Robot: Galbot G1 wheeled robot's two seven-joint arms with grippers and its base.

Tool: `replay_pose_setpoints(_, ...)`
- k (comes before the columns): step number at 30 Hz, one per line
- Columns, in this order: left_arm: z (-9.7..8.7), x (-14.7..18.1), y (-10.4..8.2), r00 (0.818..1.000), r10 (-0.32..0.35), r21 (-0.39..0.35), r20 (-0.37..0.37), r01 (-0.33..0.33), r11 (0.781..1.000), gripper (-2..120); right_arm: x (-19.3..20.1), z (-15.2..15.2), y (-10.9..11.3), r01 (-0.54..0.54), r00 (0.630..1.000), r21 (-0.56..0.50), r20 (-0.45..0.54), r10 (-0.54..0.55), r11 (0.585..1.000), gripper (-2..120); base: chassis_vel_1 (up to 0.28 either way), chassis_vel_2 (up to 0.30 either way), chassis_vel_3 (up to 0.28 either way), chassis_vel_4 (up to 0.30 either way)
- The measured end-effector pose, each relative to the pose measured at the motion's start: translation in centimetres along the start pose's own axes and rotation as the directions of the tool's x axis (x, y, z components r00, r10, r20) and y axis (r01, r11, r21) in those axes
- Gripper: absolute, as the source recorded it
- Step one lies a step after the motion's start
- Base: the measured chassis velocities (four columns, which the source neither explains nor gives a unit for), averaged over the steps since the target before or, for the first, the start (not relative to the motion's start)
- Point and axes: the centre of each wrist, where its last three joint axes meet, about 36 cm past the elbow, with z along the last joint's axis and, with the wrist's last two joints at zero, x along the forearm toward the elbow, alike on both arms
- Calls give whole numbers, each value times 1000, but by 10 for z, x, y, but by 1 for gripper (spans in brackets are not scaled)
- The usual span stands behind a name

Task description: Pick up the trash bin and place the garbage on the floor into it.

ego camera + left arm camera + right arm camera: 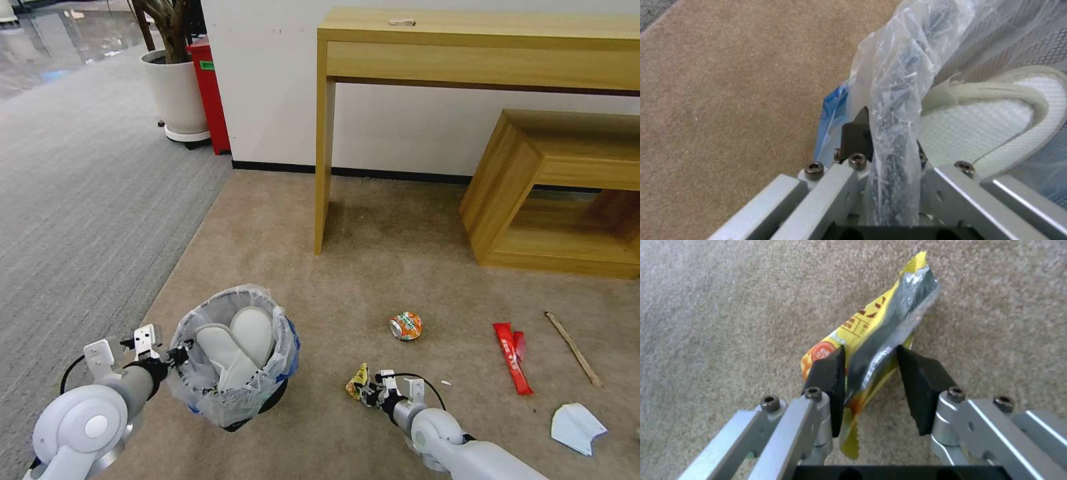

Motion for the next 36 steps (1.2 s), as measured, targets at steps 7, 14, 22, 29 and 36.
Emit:
replay_pose_setpoints(7,0,0,-1,1000,3,0,1,-3,1000,1,0,3,0,-1,1000,9,0,1,1000,28,0,0,0,0)
replay_pose_setpoints(14,0,1,0,1000,1,1,1,-1,1000,1,0,3,0,-2,1000,15,11,2,1000,10,0,0,0,0)
replay_pose_setpoints(22,1,-1,2,1000,-5,3,0,5,1000,1,7,1,-2,-5,999,34,33,4,999,0,0,0,0,0)
replay_pose_setpoints(29,1,-1,1,1000,-5,3,2,5,1000,1,14,-2,-8,-12,999,50,52,10,999,0,0,0,0,0)
replay_pose_setpoints(36,2,-2,2,1000,-11,1,-1,11,1000,1,22,-5,-13,2,996,65,85,-8,998,0,0,0,0,0)
